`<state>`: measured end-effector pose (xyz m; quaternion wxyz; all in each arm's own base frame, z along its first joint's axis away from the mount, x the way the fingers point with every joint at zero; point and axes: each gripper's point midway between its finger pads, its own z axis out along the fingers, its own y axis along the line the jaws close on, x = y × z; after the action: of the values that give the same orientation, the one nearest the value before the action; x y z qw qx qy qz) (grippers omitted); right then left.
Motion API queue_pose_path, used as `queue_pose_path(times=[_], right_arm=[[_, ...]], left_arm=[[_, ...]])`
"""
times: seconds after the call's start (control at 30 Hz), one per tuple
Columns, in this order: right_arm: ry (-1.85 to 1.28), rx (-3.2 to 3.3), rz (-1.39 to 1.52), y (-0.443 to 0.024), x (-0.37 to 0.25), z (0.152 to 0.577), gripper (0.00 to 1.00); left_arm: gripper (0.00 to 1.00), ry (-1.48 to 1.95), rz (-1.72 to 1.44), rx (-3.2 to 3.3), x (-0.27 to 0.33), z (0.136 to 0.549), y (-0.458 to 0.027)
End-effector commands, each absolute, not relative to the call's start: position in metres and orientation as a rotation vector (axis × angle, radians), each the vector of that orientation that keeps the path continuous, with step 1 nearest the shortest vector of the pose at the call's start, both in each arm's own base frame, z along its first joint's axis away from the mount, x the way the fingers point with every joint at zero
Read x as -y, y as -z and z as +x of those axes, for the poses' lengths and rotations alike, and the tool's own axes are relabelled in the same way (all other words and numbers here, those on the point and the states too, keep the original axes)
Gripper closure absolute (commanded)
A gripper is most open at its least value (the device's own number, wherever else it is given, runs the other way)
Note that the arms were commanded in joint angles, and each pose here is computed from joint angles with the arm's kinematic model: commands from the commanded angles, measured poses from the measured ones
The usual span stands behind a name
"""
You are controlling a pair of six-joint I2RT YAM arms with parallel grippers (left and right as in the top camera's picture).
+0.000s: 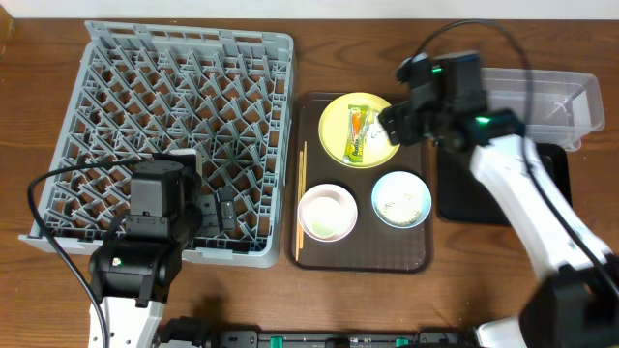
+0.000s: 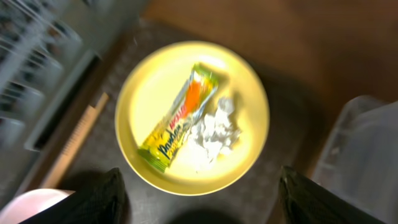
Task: Sort waste into correct bins and load items into the dishwasher
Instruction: 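Grasp the white tissue with the right gripper, drop it in the clear bin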
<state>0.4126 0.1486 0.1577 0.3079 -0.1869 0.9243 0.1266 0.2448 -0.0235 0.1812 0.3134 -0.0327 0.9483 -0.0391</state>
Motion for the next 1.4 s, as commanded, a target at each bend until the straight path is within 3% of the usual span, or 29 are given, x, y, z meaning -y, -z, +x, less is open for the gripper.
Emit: queue_pose_path(times=[0.0,0.1,0.5,0.6,0.67,0.83,0.87,1.03,1.2,1.37], right_arm=[[-0.226,-2.502,-0.502,-0.129,-0.147,0.422,0.24],[-0.204,-2.556,-0.506,-0.099,-0.154,0.424,0.33],[-0.192,-2.677,-0.410,-0.030,-0.162,0.431,0.32],[-0.198,-2.693,-0.416,-0.017,-0.170,0.429,0.36],[-0.200,-2.696,-0.412,-0.014,-0.171,0.429,0.45],[-0.205,-2.688,-0.401,-0.017,-0.172,0.431,0.84],[-0.206,-2.682,-0.402,-0.022,-0.172,0.431,0.96],[-0.143,-2.589,-0.327,-0.069,-0.157,0.441,0.99],[0.029,-2.378,-0.120,-0.163,-0.101,0.457,0.99],[0.152,-2.296,0.055,-0.198,-0.043,0.460,0.99]], left_arm=[[0.02,0.089,-0.079,-2.477,0.021,0.248,-0.191],[0.02,0.089,-0.079,-2.477,0.021,0.248,-0.191],[0.02,0.089,-0.079,-2.478,0.021,0.248,-0.191],[0.02,0.089,-0.079,-2.478,0.021,0.248,-0.191],[0.02,0.089,-0.079,-2.478,0.021,0.247,-0.191],[0.02,0.088,-0.079,-2.485,0.021,0.246,-0.190],[0.02,0.088,-0.079,-2.485,0.021,0.246,-0.190],[0.02,0.088,-0.079,-2.485,0.021,0.246,-0.190],[0.02,0.088,-0.079,-2.485,0.021,0.246,-0.190],[0.02,0.088,-0.079,-2.485,0.021,0.246,-0.190]])
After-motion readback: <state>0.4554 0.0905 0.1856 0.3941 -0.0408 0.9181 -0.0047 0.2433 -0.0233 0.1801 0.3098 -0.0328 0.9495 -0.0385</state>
